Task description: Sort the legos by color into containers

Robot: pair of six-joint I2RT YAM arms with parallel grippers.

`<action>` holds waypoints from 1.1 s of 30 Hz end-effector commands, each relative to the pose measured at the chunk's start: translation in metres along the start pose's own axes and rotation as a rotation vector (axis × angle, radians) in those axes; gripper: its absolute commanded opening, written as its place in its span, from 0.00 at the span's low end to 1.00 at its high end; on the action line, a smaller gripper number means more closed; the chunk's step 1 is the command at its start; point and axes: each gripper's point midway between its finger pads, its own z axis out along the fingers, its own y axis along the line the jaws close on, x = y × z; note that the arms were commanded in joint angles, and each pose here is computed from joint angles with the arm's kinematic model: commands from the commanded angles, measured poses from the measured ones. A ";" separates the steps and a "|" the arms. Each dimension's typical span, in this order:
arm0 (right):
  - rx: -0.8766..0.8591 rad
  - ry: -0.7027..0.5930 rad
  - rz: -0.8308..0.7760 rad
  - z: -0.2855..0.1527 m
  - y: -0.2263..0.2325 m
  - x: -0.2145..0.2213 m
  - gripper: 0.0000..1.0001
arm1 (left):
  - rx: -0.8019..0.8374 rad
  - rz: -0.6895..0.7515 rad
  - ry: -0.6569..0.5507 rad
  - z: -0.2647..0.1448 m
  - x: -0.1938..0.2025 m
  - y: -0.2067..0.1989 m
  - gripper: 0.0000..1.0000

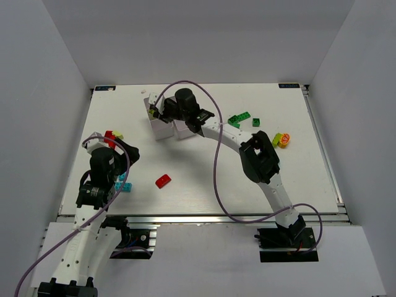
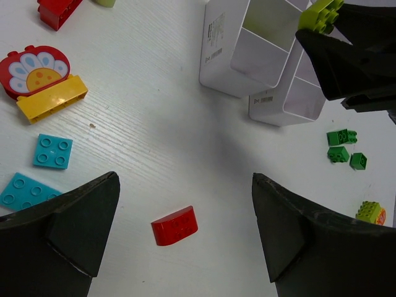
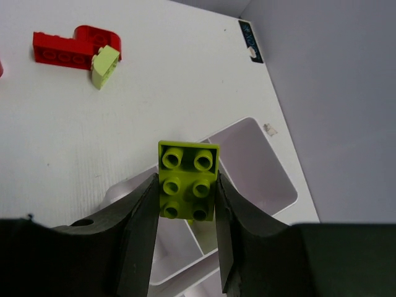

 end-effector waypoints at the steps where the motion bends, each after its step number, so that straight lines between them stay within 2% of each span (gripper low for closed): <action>1: 0.108 -0.086 -0.036 0.007 -0.023 -0.024 0.00 | -0.025 -0.011 -0.010 -0.003 0.000 0.007 0.97; 4: 0.129 -0.084 -0.041 0.011 -0.024 -0.017 0.00 | -0.038 -0.004 -0.002 -0.004 0.002 0.010 0.97; 5: 0.136 -0.083 -0.041 0.012 -0.024 -0.015 0.07 | -0.041 -0.002 -0.001 -0.004 0.002 0.011 0.97; 6: 0.140 -0.079 -0.042 0.014 -0.023 -0.010 0.09 | -0.040 -0.002 -0.002 -0.005 0.001 0.010 0.97; 15: 0.174 -0.051 -0.048 0.024 -0.022 0.014 0.15 | -0.041 -0.002 0.001 -0.006 0.000 0.009 0.97; 18: 0.196 -0.052 -0.039 0.024 -0.025 0.015 0.32 | -0.045 0.000 -0.001 -0.008 -0.002 0.009 0.97; 19: 0.205 -0.050 -0.036 0.024 -0.026 0.017 0.44 | -0.046 0.000 -0.002 -0.008 -0.002 0.009 0.97; 21: 0.199 -0.050 -0.038 0.024 -0.023 0.018 0.47 | -0.043 -0.005 -0.001 -0.008 -0.002 0.009 0.97; 22: 0.193 -0.051 -0.036 0.024 -0.022 0.018 0.53 | -0.042 -0.006 0.000 -0.008 -0.001 0.009 0.97; 24: 0.192 -0.048 -0.038 0.023 -0.021 0.019 0.57 | -0.033 -0.011 -0.001 -0.007 -0.001 0.007 0.97; 25: 0.193 -0.050 -0.045 0.021 -0.022 0.018 0.69 | -0.011 -0.012 -0.001 -0.007 -0.002 0.002 0.97; 31: 0.194 -0.066 -0.054 0.015 -0.024 0.008 0.71 | 0.067 -0.001 0.006 -0.007 -0.004 -0.014 0.97; 33: 0.205 -0.085 -0.061 0.007 -0.031 -0.009 0.76 | 0.110 0.000 0.003 -0.007 -0.007 -0.023 0.97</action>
